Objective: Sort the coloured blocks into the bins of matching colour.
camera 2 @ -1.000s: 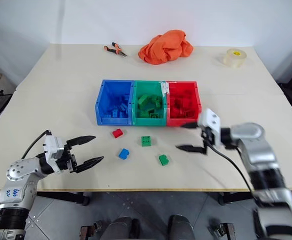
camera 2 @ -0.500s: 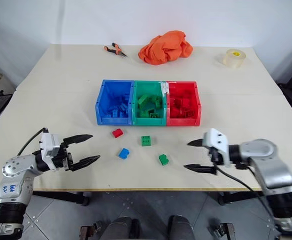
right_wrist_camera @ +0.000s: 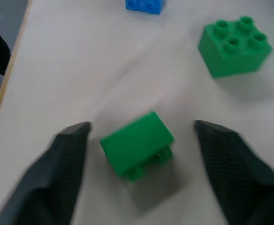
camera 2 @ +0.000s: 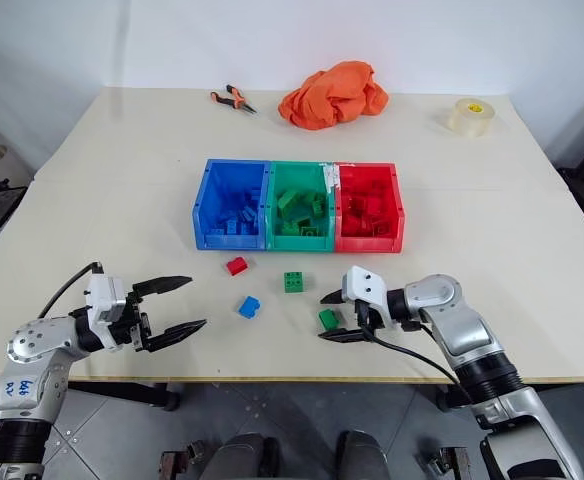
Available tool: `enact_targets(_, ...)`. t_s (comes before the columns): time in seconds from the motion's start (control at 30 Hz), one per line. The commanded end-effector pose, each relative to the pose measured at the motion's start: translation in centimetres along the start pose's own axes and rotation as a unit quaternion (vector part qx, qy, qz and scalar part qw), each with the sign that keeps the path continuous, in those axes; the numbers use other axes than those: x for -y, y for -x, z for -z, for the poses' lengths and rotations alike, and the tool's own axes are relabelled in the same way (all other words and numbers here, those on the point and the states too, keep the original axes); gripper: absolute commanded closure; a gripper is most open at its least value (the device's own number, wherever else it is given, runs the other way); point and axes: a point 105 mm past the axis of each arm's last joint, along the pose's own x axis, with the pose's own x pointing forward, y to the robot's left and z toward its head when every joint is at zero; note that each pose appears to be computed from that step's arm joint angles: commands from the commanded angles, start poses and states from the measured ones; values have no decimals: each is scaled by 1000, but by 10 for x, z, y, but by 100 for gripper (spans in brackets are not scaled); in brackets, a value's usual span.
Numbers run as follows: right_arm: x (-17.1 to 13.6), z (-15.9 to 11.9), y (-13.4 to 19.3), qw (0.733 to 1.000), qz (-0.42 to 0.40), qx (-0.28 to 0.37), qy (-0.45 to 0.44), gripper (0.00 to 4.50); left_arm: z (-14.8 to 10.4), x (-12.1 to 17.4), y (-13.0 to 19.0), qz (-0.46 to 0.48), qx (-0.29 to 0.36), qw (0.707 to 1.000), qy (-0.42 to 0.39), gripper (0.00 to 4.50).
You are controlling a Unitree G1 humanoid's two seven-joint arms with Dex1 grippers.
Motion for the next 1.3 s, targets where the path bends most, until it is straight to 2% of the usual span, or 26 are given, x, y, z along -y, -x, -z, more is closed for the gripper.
enact_targets(0.03, 3, -10, 5, 1000, 9, 12, 24, 237, -10, 0, 4, -12, 16, 1000, -13, 0)
enact_targets(0.1, 10, -23, 10, 999, 21, 28, 35, 287, -10, 0, 5, -16, 16, 1000, -13, 0)
enact_targets(0.23, 30, -52, 18, 996, 52, 63, 47, 287, -10, -2, 5, -21, 16, 1000, -14, 0)
enact_targets(0.47, 97, -117, 15, 975, 156, 143, 65, 287, -11, -6, 4, -25, 18, 999, -16, 0)
enact_targets(0.63, 131, -131, -3, 965, 210, 146, 62, 287, -12, -6, 2, -23, 21, 999, -18, 0)
enact_targets(0.8, 142, -132, -11, 960, 233, 137, 73, 123, -14, -8, 1, -19, 23, 999, -24, 0)
enact_targets(0.9, 142, -137, -4, 956, 235, 146, 92, 12, -15, -8, -1, -16, 24, 999, -25, 0)
enact_targets(1.03, 136, -136, 10, 957, 220, 156, 105, 5, -14, -8, -2, -8, 25, 999, -24, 0)
enact_targets(1.1, 119, -127, 18, 966, 174, 157, 110, 5, -14, -10, -3, -4, 26, 999, -23, 0)
enact_targets(1.2, 80, -93, 38, 982, 101, 122, 98, 5, -14, -12, -4, 2, 26, 999, -22, 0)
enact_targets(1.3, 60, -69, 56, 989, 89, 84, 77, 5, -13, -13, -2, 6, 24, 999, -22, 0)
